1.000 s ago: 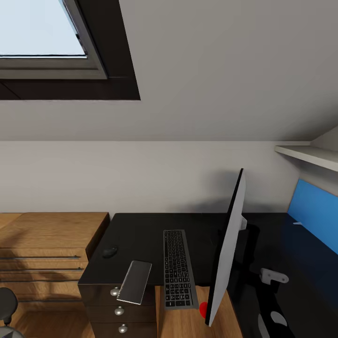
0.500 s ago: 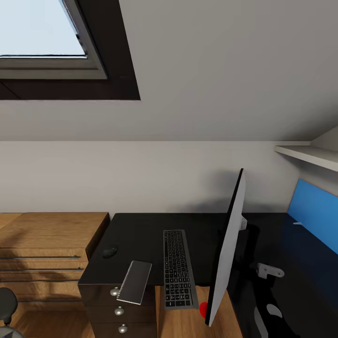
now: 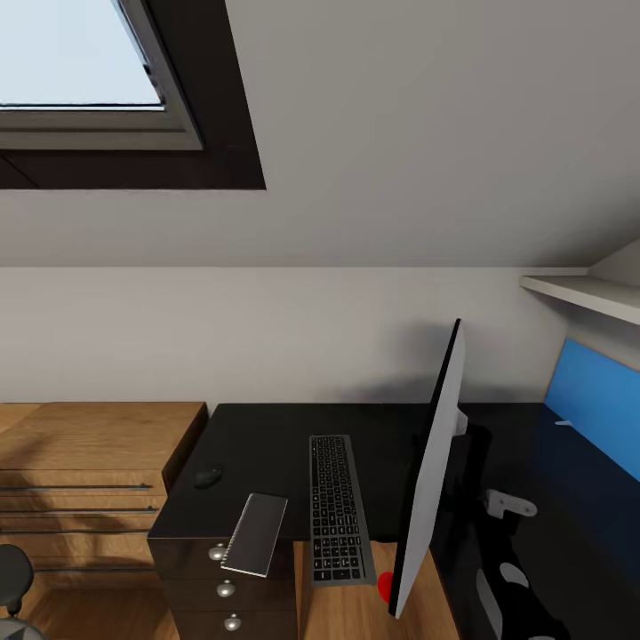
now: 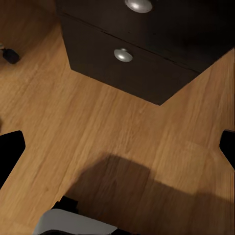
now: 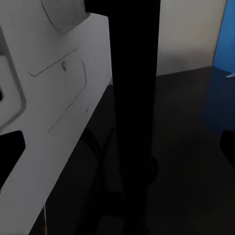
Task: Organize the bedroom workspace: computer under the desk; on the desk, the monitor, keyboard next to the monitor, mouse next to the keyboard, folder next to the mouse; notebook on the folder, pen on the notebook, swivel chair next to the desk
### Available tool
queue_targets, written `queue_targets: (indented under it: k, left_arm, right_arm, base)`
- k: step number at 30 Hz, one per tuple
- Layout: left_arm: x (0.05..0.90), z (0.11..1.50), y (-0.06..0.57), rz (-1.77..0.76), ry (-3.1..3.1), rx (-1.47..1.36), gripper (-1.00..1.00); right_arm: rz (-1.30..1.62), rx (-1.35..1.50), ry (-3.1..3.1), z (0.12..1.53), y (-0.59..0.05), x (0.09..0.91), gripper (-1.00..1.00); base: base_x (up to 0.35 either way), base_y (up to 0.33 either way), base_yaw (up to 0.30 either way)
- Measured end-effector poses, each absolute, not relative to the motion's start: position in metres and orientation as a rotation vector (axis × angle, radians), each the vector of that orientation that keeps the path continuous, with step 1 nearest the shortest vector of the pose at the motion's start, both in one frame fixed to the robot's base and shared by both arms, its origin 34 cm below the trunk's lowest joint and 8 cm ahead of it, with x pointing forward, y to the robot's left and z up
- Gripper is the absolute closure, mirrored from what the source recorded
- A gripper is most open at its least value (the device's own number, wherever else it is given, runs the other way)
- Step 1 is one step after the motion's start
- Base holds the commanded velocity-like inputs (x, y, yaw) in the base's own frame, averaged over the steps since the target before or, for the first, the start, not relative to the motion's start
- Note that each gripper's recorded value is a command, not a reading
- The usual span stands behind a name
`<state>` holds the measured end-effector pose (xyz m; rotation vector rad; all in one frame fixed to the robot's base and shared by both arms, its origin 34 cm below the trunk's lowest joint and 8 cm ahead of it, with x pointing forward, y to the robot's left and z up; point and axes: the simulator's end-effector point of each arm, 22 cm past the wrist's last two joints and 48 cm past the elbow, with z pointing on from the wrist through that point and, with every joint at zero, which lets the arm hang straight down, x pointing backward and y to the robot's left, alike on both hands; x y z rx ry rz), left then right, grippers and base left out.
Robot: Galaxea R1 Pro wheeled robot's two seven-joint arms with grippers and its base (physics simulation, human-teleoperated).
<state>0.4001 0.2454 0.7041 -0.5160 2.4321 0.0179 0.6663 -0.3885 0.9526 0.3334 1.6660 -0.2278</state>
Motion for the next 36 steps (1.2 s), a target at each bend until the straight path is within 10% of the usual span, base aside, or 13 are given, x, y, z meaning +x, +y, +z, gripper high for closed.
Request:
queue_targets:
  k: [36]
  left_arm:
    - [0.407,0.689,0.247,0.021,2.434,-0.534,-1.0]
  right_arm:
    - [-0.254,0.332,1.709,0.92,-0.407,0.664,-1.0]
  base:
    - [0.0,0.0,0.0]
